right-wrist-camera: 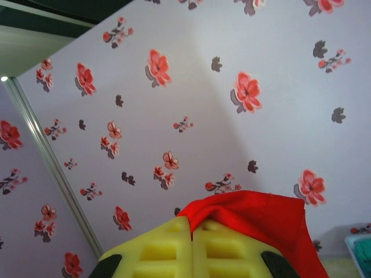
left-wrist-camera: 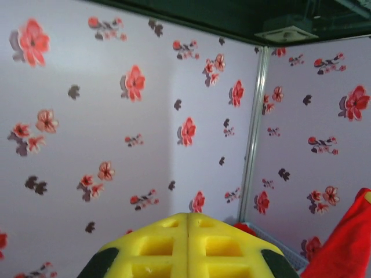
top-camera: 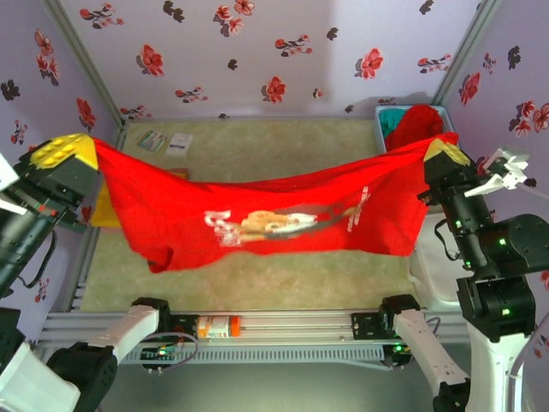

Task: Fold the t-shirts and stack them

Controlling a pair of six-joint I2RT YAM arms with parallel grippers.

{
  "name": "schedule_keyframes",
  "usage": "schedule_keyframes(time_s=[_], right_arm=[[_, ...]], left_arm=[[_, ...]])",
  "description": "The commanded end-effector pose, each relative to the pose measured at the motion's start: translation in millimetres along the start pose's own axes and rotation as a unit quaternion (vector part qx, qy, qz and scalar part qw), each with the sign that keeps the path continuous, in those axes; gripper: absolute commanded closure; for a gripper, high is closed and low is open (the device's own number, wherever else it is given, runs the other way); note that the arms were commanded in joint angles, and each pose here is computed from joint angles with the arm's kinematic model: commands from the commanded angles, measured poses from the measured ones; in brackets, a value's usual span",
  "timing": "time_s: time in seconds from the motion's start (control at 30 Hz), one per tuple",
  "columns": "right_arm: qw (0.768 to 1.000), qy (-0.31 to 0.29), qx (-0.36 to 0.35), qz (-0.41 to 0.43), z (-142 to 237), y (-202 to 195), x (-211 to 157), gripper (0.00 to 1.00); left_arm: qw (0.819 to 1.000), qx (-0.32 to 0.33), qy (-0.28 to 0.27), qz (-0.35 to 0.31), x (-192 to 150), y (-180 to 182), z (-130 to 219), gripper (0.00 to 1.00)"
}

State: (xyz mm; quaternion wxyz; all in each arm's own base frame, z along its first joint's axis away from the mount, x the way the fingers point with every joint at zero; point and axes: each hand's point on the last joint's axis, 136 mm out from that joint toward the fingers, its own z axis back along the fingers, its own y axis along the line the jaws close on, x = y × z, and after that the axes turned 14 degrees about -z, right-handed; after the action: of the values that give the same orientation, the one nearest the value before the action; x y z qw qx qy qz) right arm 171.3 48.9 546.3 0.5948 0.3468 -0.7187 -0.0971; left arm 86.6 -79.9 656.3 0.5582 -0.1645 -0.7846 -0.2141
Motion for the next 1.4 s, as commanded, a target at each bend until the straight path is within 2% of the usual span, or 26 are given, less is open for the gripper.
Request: schedule_keyframes(time_s=[0.0, 0.2, 0.33, 0.5, 0.7, 0.83, 0.97, 1.1, 1.2, 1.37], right_arm=[[1.000, -0.019, -0.012, 0.003, 2, 1, 13, 1.00], [0.996, 0.012, -0.087, -0.019, -30, -44, -17, 1.00], [0.987, 0.067, -0.142, -0.037, -61, -86, -62, 1.00], [0.966, 0.117, -0.222, -0.055, -94, -151, -125, 1.00], [0.940, 0.175, -0.291, -0.038, -136, -229, -204, 1.00], [0.920, 0.224, -0.318, -0.046, -173, -279, -252, 1.00], [0.907, 0.251, -0.332, -0.073, -202, -317, -280, 1.00], [0.892, 0.269, -0.354, -0.081, -216, -344, -292, 1.00], [0.887, 0.281, -0.359, -0.077, -217, -352, -297, 1.00], [0.872, 0.291, -0.388, -0.066, -199, -362, -297, 1.00]], left_arm=[[0.999, 0.035, 0.017, -0.018, -8, 19, -18, 1.00], [0.994, 0.089, 0.067, -0.007, -55, 55, -60, 1.00], [0.987, 0.109, 0.117, -0.001, -113, 76, -96, 1.00], [0.972, 0.124, 0.200, 0.024, -208, 98, -140, 1.00], [0.948, 0.122, 0.290, 0.048, -335, 120, -186, 1.00], [0.923, 0.108, 0.355, 0.097, -424, 132, -216, 1.00], [0.904, 0.102, 0.394, 0.127, -488, 143, -243, 1.00], [0.891, 0.095, 0.420, 0.144, -523, 153, -268, 1.00], [0.889, 0.083, 0.422, 0.160, -530, 154, -282, 1.00], [0.869, 0.086, 0.447, 0.194, -534, 145, -271, 1.00]])
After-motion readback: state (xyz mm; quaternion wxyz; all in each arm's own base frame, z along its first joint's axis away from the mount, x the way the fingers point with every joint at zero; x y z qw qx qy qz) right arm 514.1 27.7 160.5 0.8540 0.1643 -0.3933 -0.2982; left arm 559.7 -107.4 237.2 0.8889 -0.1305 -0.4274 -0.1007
